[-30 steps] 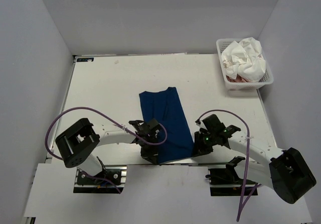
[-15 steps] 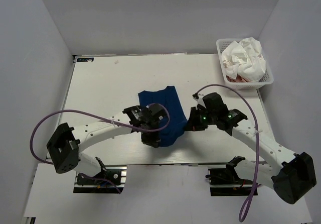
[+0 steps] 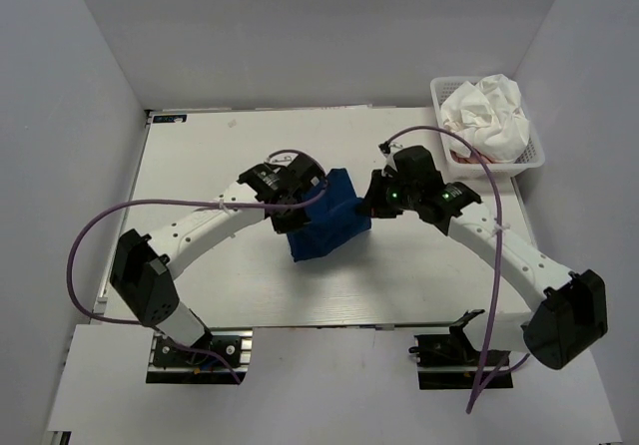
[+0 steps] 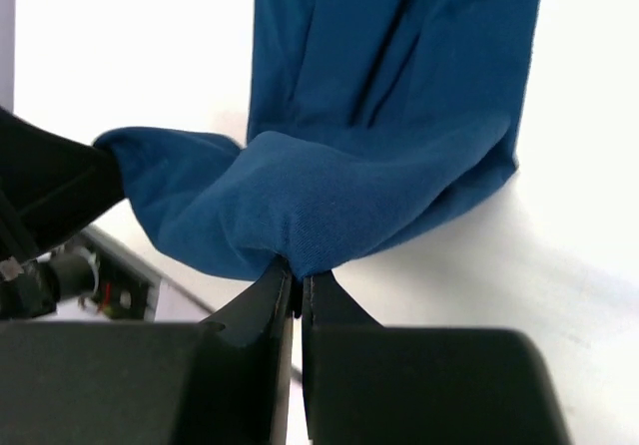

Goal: Fold and stack the t-shirts

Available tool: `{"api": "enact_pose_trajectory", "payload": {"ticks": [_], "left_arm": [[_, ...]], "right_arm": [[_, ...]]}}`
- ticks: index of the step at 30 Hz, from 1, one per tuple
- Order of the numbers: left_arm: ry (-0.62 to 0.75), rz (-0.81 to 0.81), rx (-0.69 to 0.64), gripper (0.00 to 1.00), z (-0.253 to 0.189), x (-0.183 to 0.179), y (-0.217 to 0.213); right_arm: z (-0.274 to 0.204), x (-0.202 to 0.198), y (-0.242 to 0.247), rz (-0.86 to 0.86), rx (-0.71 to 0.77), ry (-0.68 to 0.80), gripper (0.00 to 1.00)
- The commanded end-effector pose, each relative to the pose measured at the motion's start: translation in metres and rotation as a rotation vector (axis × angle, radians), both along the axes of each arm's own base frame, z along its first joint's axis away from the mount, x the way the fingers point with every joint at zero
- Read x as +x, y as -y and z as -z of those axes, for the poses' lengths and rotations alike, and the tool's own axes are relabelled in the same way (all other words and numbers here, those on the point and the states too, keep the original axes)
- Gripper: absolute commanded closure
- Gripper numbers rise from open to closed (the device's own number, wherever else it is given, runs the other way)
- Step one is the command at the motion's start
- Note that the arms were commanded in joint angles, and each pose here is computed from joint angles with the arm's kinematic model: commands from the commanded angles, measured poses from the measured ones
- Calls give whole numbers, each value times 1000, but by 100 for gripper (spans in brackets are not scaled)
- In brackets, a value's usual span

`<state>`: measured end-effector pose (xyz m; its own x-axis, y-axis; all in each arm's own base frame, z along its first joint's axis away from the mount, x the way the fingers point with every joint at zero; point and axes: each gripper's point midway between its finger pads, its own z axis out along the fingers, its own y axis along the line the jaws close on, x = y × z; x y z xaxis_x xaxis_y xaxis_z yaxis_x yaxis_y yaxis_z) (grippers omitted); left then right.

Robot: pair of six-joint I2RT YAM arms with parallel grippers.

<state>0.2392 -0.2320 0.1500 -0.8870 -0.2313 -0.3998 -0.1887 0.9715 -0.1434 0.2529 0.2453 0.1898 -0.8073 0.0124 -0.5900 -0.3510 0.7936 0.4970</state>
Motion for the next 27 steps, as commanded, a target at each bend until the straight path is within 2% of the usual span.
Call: {"api": "enact_pose_trajectory", "payload": {"ticks": [1,6,19,27], "left_arm": [[129,-91,-11,100,-26,39,-11],[197,-118,-16,100,-42,75,-18],[201,-118,-6,100,-26,162,-17],[205,-72,-64,100,-8,218,-5]], "right_arm": [[-30,37,-11,55,55,103,100],[-34,67,-17,74,45,121,100],[-14,136,-12,165,14,61,100],[30,176,-5,216,-22,-46,100]]}}
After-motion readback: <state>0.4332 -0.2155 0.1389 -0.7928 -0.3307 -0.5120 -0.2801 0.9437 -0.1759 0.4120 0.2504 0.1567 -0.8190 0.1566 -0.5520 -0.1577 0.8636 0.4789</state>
